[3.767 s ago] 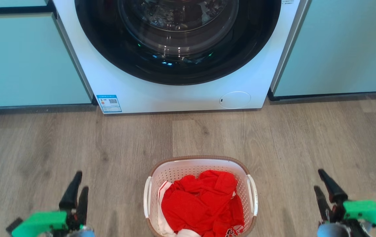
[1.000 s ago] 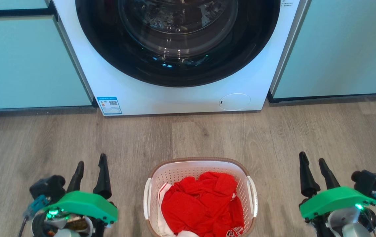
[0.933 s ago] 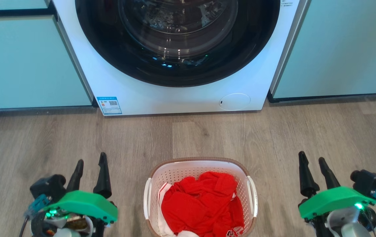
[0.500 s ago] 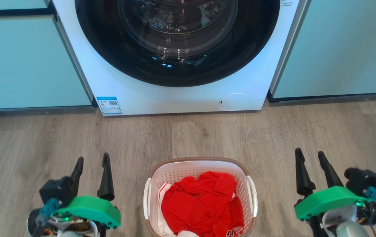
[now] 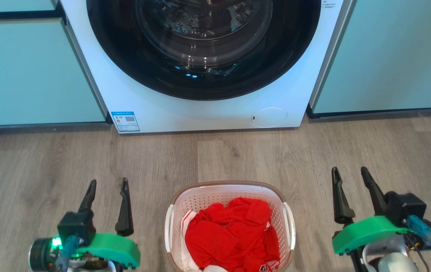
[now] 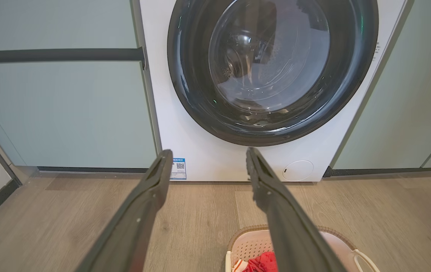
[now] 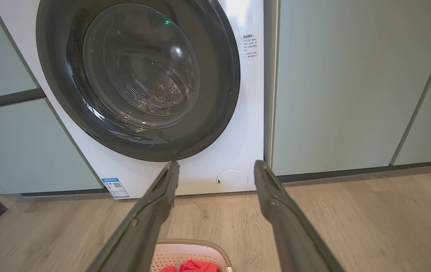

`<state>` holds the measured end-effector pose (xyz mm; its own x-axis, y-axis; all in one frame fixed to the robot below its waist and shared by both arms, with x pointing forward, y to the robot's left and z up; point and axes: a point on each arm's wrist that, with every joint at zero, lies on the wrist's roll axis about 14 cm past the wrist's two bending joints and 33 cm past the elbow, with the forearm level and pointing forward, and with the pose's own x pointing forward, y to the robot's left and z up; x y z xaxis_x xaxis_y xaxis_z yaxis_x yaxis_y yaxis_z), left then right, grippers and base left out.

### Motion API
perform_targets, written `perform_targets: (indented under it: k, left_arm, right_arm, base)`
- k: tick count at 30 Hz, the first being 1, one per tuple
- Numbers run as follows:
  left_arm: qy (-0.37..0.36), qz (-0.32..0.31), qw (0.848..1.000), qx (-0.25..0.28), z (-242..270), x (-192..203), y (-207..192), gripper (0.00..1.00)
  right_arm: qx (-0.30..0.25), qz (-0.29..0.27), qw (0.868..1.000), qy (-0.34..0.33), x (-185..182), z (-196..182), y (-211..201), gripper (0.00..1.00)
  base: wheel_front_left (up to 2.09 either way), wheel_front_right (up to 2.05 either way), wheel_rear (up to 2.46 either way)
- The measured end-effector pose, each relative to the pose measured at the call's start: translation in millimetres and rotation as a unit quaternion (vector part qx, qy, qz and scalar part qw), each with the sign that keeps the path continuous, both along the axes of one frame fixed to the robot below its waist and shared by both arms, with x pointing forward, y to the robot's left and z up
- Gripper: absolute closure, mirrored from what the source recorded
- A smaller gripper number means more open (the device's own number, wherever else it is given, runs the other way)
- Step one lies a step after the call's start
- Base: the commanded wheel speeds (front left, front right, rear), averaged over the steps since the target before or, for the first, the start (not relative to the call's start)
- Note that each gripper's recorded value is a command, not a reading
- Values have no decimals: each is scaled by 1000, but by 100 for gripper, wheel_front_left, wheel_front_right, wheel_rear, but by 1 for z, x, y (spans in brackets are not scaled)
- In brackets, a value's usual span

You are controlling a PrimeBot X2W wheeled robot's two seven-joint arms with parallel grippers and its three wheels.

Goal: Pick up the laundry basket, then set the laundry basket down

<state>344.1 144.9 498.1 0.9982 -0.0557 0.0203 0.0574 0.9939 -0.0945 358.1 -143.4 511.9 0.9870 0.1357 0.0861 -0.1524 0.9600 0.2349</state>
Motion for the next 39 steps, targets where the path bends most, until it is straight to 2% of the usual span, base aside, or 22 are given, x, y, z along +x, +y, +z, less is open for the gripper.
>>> perform_targets:
  k: [13, 39]
  left_arm:
    - [-29, -17, 997, 66, 5, -4, -7, 0]
    - [-27, -24, 997, 64, 3, -2, -8, 0]
  right_arm:
    - [-72, 19, 997, -30, -3, 7, 11, 0]
    - [-74, 17, 997, -23, -4, 3, 9, 0]
  base:
    - [0, 0, 0]
    - [0, 0, 0]
